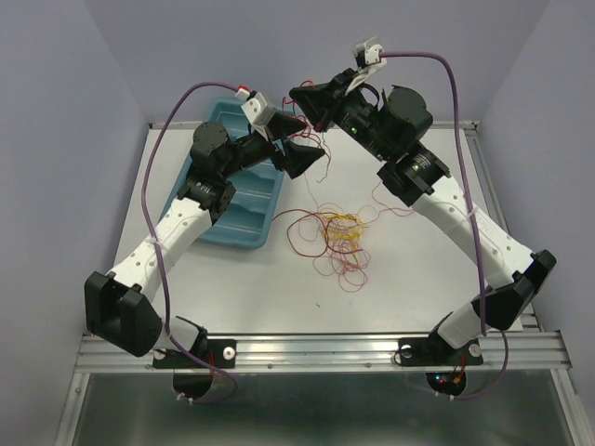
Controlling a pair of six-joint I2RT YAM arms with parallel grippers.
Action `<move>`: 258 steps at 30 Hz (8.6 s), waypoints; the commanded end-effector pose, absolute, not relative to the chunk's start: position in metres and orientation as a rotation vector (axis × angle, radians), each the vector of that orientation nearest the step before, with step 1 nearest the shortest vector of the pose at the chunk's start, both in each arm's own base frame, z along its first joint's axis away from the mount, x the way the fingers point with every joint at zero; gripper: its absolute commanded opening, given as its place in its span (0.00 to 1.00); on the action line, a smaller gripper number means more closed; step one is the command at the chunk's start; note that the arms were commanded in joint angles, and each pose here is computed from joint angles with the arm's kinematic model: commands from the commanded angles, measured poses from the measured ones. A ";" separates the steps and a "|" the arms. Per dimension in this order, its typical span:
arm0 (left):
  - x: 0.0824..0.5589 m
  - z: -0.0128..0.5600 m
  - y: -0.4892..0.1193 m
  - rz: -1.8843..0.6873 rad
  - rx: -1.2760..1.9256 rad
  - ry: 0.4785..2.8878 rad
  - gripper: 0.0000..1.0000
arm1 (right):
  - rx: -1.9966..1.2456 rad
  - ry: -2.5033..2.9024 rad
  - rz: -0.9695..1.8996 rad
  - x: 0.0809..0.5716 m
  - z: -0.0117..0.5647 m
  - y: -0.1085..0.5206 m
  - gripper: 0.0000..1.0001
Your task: Untangle the cables
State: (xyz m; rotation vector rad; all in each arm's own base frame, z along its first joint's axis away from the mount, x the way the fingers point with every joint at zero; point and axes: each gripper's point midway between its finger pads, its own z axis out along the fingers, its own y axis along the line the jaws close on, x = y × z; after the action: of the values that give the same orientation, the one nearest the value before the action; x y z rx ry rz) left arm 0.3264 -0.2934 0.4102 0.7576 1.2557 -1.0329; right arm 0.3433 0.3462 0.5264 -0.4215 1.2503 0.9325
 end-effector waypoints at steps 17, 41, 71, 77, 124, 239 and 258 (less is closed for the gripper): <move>0.353 0.421 -0.275 -0.867 0.635 1.289 0.98 | -0.335 1.173 0.973 0.327 0.547 0.329 0.00; 0.334 0.420 -0.292 -0.983 0.773 1.235 0.00 | -0.330 1.196 1.022 0.324 0.539 0.333 0.00; 0.323 0.628 -0.152 -0.391 0.443 1.179 0.00 | -0.260 1.432 0.814 0.311 0.359 0.280 1.00; 0.316 0.645 -0.128 -0.271 0.382 1.133 0.00 | -0.289 1.573 0.843 0.322 0.295 0.301 1.00; 0.342 0.314 -0.052 0.169 0.238 1.631 0.00 | -0.230 1.549 0.980 0.260 0.285 0.263 1.00; 0.349 0.040 -0.025 0.087 1.754 2.167 0.01 | -0.250 1.589 0.979 0.264 0.275 0.270 1.00; 0.361 0.178 -0.036 0.194 1.560 1.956 0.51 | -0.220 1.651 0.935 0.274 0.263 0.271 1.00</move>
State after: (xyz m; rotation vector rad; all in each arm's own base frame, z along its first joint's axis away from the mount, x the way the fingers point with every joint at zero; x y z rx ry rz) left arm 0.3679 -0.0318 0.1452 1.6034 2.0051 0.1995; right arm 0.2684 0.2683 0.2614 -0.2389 1.6392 0.9529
